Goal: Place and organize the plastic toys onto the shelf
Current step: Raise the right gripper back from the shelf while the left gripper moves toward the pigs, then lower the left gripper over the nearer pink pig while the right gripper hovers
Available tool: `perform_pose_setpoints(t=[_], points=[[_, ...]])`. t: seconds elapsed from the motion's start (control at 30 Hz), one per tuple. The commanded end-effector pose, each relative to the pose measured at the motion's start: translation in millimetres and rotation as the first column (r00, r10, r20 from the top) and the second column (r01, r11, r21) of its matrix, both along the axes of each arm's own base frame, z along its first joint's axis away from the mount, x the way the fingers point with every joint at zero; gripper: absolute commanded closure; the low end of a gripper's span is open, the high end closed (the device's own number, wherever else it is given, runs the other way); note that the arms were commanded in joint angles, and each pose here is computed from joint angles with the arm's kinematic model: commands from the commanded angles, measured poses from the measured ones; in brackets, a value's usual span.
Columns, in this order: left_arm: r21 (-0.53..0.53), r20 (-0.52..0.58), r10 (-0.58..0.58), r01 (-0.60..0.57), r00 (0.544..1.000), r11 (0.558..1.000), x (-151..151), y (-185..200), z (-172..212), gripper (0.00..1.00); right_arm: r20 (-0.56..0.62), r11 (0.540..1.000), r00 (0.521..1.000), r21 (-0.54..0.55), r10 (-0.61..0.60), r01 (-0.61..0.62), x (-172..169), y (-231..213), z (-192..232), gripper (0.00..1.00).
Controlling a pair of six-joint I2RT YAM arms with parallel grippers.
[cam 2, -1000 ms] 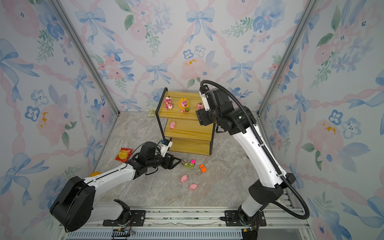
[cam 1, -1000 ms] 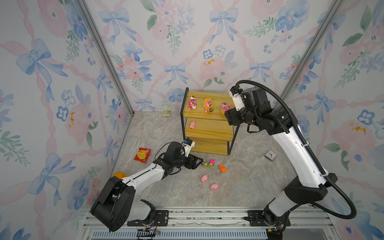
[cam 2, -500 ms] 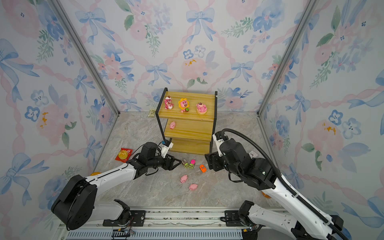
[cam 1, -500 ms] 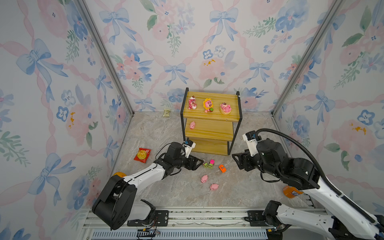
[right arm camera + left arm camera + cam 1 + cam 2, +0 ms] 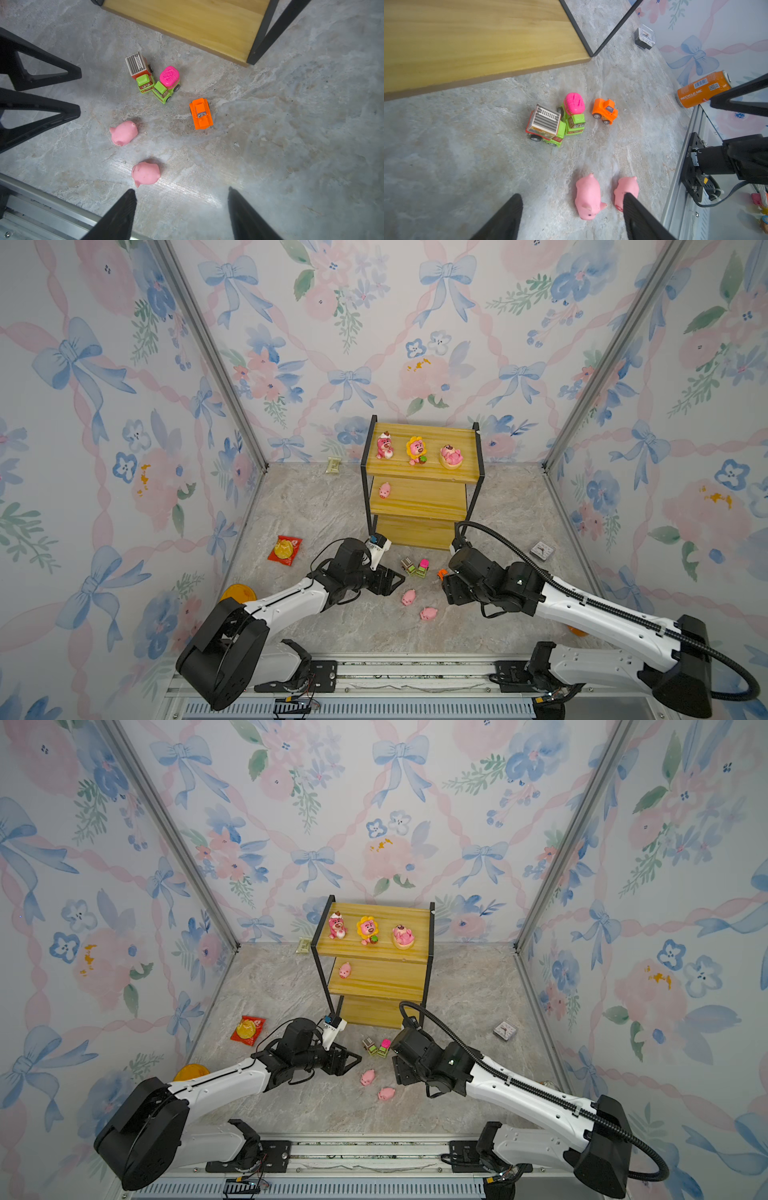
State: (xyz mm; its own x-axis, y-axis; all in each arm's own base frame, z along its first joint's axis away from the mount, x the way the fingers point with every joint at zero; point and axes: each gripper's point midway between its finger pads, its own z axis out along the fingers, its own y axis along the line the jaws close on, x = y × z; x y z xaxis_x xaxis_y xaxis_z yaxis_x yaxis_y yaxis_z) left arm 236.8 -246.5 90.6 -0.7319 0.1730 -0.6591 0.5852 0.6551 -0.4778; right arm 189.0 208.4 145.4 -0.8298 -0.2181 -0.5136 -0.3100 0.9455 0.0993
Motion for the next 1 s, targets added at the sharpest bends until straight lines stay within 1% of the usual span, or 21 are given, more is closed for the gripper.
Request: perform_pose_setpoints(t=[0.0,0.13,0.23,0.3,0.4,0.53,0.63,0.83,0.97], points=[[0.008,-0.02,0.024,-0.023,1.0,1.0,-13,2,-6,0.23,-0.004,1.0,1.0,0.009,-0.004,0.004,-4,-2,-5,0.27],[0.023,-0.025,0.001,-0.001,1.0,1.0,-36,-5,-12,0.23,-0.006,0.997,0.998,0.024,-0.068,0.068,2,-19,-9,0.27],[0.044,-0.018,0.007,-0.007,1.0,0.999,-49,-7,-19,0.23,0.001,0.993,0.994,0.044,-0.113,0.113,6,-32,-9,0.27],[0.072,0.006,0.01,-0.01,1.0,0.997,-55,-6,-25,0.23,0.005,0.989,0.991,0.067,-0.131,0.13,8,-37,-8,0.27],[0.118,0.071,0.011,-0.019,0.997,0.993,-61,-5,-29,0.24,0.006,0.983,0.989,0.107,-0.151,0.149,12,-43,-4,0.27],[0.139,0.152,-0.006,-0.016,0.988,0.99,-61,-10,-32,0.25,0.015,0.978,0.986,0.127,-0.166,0.163,16,-49,1,0.27],[0.171,0.152,-0.006,-0.02,0.988,0.985,-57,-13,-41,0.27,0.024,0.981,0.987,0.117,-0.161,0.157,20,-53,1,0.27],[0.248,0.124,-0.028,-0.004,0.992,0.969,-51,-25,-61,0.28,0.016,0.975,0.983,0.132,-0.182,0.178,25,-60,1,0.27],[0.272,0.111,-0.047,0.016,0.993,0.962,-48,-37,-69,0.3,0.001,0.972,0.981,0.139,-0.192,0.19,29,-65,-2,0.27]])
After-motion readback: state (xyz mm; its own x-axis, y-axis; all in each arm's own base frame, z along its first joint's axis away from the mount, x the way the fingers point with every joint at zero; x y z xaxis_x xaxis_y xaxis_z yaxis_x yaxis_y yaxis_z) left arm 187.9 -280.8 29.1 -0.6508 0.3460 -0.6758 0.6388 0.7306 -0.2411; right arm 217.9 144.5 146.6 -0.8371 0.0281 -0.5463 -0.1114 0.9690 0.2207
